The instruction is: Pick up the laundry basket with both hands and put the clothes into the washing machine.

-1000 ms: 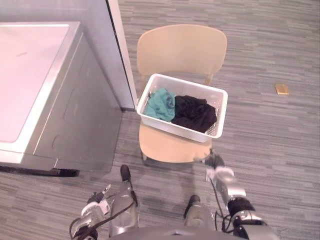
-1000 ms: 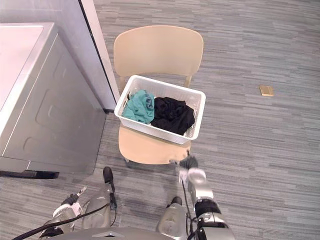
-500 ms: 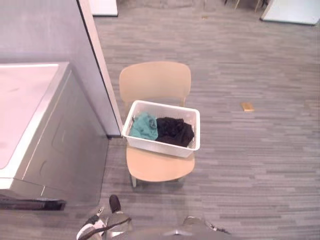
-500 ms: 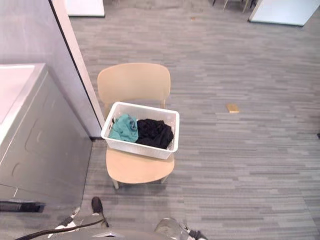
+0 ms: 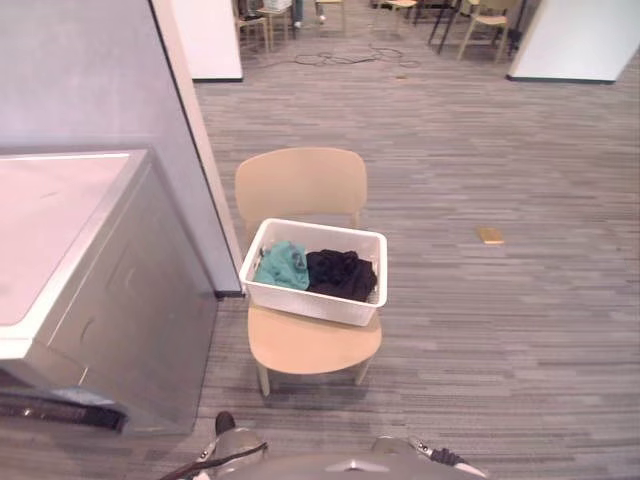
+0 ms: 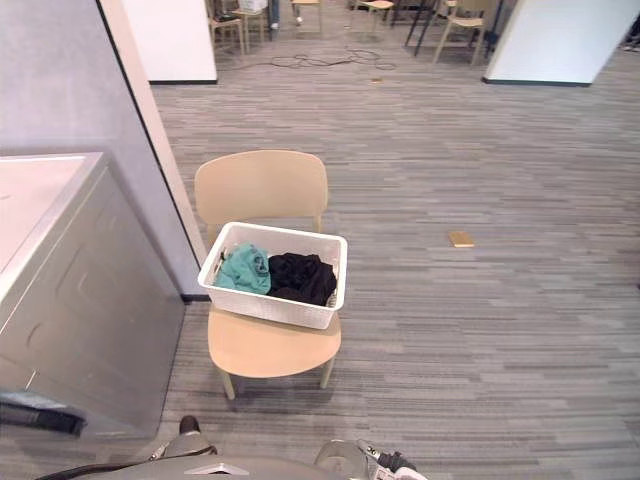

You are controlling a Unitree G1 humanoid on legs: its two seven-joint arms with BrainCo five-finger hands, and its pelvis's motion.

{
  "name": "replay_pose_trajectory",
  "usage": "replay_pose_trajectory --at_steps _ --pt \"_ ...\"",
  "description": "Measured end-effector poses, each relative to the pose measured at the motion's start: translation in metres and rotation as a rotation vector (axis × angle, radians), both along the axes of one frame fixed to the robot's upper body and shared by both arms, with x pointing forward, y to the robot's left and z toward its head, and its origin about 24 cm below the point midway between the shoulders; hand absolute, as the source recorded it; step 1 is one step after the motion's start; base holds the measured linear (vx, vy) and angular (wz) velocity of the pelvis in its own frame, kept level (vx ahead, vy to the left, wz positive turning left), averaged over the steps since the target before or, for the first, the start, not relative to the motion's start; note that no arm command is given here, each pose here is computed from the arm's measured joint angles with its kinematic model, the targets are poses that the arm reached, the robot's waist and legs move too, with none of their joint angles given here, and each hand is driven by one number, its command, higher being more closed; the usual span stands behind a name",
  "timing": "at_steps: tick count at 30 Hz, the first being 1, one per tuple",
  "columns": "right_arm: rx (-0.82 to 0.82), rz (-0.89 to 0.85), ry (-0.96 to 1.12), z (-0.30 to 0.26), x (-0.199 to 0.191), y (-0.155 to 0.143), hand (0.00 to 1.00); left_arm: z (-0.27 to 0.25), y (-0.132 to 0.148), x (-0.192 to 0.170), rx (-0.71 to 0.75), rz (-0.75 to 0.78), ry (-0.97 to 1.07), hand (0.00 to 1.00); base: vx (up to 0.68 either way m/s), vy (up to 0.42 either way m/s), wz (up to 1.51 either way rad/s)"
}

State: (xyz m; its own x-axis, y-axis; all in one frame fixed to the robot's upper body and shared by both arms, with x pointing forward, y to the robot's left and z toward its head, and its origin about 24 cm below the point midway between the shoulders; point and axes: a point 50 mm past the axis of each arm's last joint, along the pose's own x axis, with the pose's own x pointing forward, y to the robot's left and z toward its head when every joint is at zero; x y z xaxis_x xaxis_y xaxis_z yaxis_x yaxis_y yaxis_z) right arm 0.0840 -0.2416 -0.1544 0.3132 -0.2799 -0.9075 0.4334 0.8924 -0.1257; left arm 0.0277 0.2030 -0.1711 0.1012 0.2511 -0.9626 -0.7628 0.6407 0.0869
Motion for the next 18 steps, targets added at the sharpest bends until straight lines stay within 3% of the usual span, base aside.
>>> replay_pose_trajectory --at_steps 4,8,11,15,18 --pt "-0.042 0.068 -0.099 0.013 0.037 -0.003 0.0 -0.003 -0.015 -0.025 -0.044 0.068 0.057 0.0 -0.21 0.019 -0.11" --pt "-0.03 0.039 -0.127 0.014 0.04 0.002 0.0 -0.001 -0.003 -0.049 -0.019 0.214 0.098 0.0 -0.07 0.07 0.1" --pt "0.02 -0.063 -0.097 0.006 0.024 0.01 0.0 -0.001 0.004 -0.036 -0.018 0.264 0.071 0.0 -0.06 -0.104 0.7" --pt "-0.009 -0.145 -0.087 0.008 0.02 -0.012 0.0 -0.003 -0.005 -0.019 -0.052 0.177 0.054 0.0 -0.04 0.048 0.52" --pt "0.001 -0.175 -0.057 0.004 0.012 -0.014 0.0 0.005 -0.002 0.045 -0.007 -0.028 -0.105 0.0 -0.15 0.116 0.87"
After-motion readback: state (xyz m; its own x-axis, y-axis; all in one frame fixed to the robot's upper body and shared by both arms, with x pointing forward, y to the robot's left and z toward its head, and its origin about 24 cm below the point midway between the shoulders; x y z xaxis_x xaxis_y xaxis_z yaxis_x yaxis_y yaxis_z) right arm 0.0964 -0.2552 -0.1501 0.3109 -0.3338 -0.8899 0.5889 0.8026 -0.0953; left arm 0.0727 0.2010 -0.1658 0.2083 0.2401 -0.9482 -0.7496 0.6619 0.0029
